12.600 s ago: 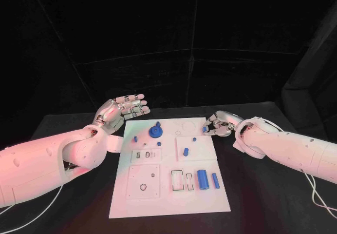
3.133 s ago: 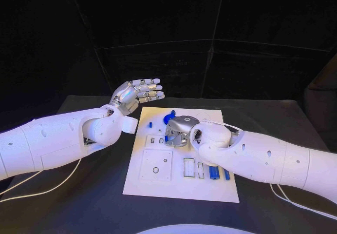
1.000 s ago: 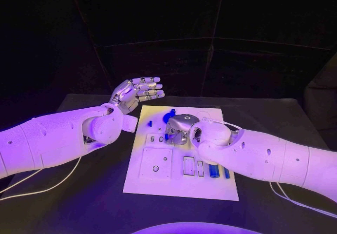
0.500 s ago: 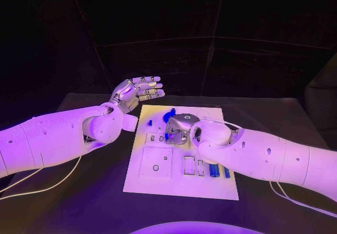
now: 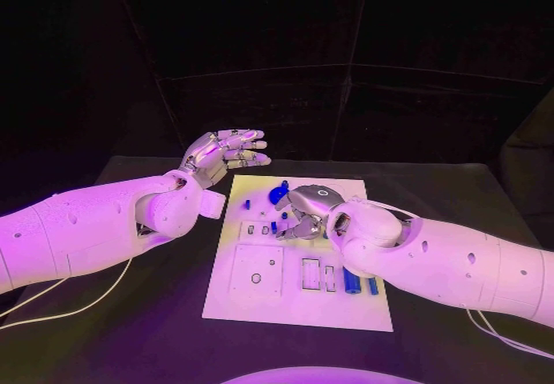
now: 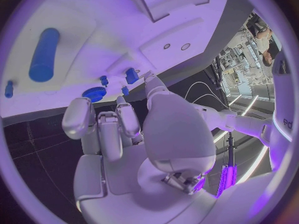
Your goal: Assemble the parts on the task board
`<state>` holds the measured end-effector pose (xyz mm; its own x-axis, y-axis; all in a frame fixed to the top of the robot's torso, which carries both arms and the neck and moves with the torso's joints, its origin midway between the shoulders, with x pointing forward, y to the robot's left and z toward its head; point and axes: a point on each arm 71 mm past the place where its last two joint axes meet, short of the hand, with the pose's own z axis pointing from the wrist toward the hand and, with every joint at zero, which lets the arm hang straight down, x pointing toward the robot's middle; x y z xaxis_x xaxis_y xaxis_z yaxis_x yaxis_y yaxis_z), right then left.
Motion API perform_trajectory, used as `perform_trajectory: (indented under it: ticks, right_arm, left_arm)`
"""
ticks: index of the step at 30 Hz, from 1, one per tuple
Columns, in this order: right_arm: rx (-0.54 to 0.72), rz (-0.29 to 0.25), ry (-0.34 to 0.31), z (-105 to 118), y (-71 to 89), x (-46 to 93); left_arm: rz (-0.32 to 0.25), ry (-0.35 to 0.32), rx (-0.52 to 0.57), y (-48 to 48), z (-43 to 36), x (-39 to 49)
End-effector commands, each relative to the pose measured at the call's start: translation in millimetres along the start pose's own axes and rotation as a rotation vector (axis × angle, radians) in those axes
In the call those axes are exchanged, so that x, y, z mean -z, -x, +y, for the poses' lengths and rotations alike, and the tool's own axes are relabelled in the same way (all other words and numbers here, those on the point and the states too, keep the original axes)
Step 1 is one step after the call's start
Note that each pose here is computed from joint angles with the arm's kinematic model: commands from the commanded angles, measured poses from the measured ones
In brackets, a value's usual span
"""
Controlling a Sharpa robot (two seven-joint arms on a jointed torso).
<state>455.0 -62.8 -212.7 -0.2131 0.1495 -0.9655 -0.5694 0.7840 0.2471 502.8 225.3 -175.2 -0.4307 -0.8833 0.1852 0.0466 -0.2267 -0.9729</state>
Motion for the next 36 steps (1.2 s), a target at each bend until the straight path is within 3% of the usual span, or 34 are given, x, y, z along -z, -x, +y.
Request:
perform_trajectory:
  ticks: [1, 3, 8, 13, 16, 21, 24, 28, 36]
  right_arm:
    - [-0.058, -0.109, 0.078, 4, 13.6, 7.3]
    - [-0.092, -0.107, 0.086, 0, 17.9, 12.5]
    - [-0.260, -0.039, 0.064, -20, 35.0, 26.4]
    - [-0.374, -0.016, 0.026, -47, 56.5, 36.8]
    - [-0.412, -0.036, -0.004, -66, 70.2, 44.0]
    - [-0.463, -0.077, -0.057, -92, 83.5, 52.2]
    - [-0.484, -0.106, -0.090, -108, 89.6, 56.7]
    - [-0.487, -0.125, -0.124, -119, 93.7, 60.5]
    - [-0.455, -0.129, -0.143, -122, 95.4, 62.3]
  left_arm:
    - [0.060, -0.020, -0.023, 0.4, -2.6, -0.7]
    - [0.070, -0.019, -0.034, 3.2, -2.5, -1.1]
    - [0.101, 0.029, -0.105, 10.7, 0.6, -0.9]
    - [0.183, 0.187, -0.267, 13.0, 10.5, 4.7]
    - [0.244, 0.319, -0.403, 14.2, 17.9, 9.4]
    - [0.280, 0.438, -0.585, 17.3, 20.3, 8.5]
    - [0.337, 0.544, -0.707, 17.4, 21.5, 5.1]
    - [0.370, 0.652, -0.885, 16.4, 24.6, -1.2]
    - [0.357, 0.814, -1.042, 5.7, 35.6, -17.8]
